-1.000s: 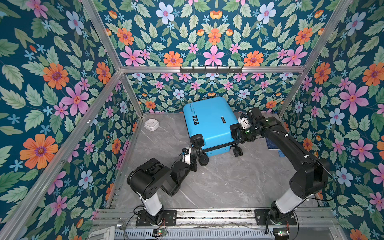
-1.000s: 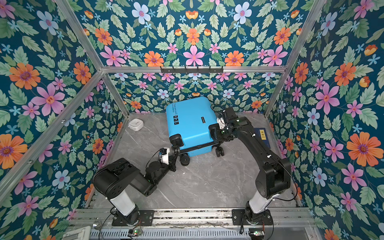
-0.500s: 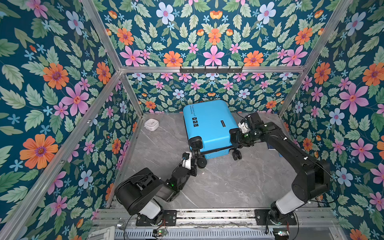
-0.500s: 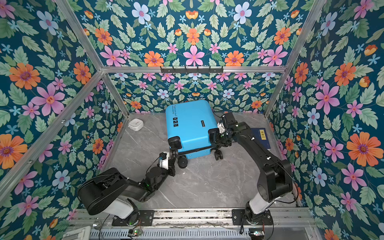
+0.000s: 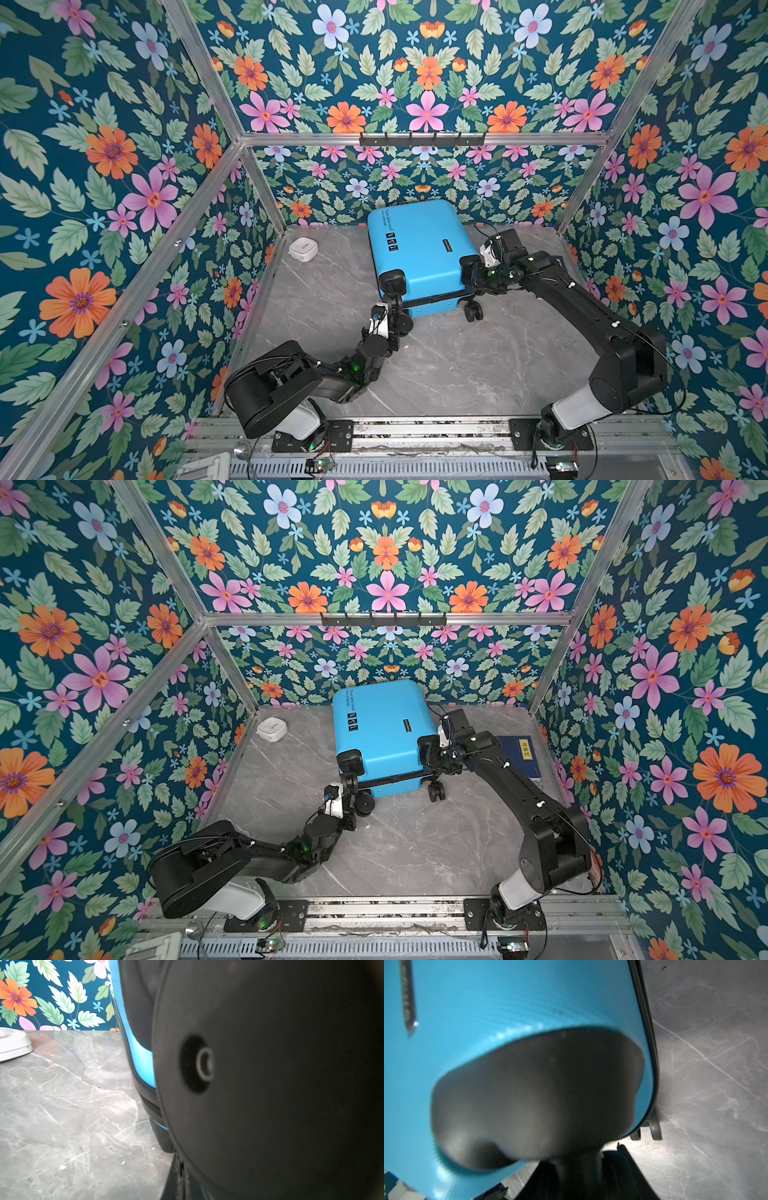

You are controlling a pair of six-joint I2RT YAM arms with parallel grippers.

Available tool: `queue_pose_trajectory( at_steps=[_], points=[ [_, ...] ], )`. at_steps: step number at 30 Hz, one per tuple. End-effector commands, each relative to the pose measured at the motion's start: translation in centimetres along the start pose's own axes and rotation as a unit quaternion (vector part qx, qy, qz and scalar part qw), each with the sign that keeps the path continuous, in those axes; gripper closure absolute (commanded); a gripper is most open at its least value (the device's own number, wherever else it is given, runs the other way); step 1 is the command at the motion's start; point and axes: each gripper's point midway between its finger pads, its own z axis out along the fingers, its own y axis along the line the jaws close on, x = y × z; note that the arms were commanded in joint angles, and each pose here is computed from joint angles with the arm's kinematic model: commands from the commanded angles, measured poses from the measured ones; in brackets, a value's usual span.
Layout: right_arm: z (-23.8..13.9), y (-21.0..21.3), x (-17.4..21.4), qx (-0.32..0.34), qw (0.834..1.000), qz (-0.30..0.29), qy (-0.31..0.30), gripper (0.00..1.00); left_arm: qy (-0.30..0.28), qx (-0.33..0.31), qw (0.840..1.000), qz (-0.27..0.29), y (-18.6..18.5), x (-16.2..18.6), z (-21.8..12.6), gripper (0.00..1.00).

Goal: Pack the luggage

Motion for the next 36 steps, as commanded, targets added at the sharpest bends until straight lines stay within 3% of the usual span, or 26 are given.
queue_pose_trajectory(
  at_steps=[1, 15, 20, 23, 25, 29, 31, 34, 35, 36],
  points=[
    [0.2, 3.1, 0.9, -0.063, 0.997, 0.046, 0.024, 1.0, -0.05, 0.165, 0.985, 0.023, -7.5, -3.5, -0.8, 1.0],
    [2.0, 4.2, 1.3, -0.063, 0.996, 0.052, 0.029, 1.0, -0.043, 0.224, 0.972, 0.061, -13.7, -3.2, -0.7, 1.0],
    [1.9, 4.0, 1.2, -0.056, 0.997, 0.05, 0.025, 1.0, -0.042, 0.228, 0.971, 0.049, -14.2, -3.4, -0.6, 1.0],
    [1.5, 3.7, 1.1, -0.046, 0.998, 0.043, 0.02, 1.0, -0.049, 0.197, 0.978, 0.038, -12.6, -4.5, -0.9, 0.68],
    [1.3, 3.6, 0.9, -0.039, 0.998, 0.036, 0.017, 1.0, -0.048, 0.158, 0.985, 0.039, -10.9, -5.4, -1.1, 0.53],
    [0.6, 3.3, 0.6, -0.03, 0.999, 0.021, 0.01, 1.0, -0.027, 0.09, 0.993, 0.066, -7.5, -7.3, -1.9, 0.3],
    [0.3, 3.3, 0.4, -0.027, 1.0, 0.014, 0.004, 1.0, -0.013, 0.064, 0.995, 0.077, -5.6, -8.0, -2.2, 0.26],
    [-0.2, 2.9, -0.1, -0.022, 1.0, 0.009, -0.003, 1.0, 0.017, 0.05, 0.998, 0.04, -2.1, -9.2, -2.3, 0.12],
    [-0.3, 2.6, -0.3, -0.02, 1.0, 0.009, -0.004, 1.0, 0.027, 0.051, 0.998, 0.011, -0.5, -9.6, -2.1, 0.01],
    [-0.5, 2.3, -0.4, -0.018, 1.0, 0.011, -0.006, 1.0, 0.035, 0.046, 0.998, -0.019, 1.3, -10.0, -1.9, 0.0]
  ],
)
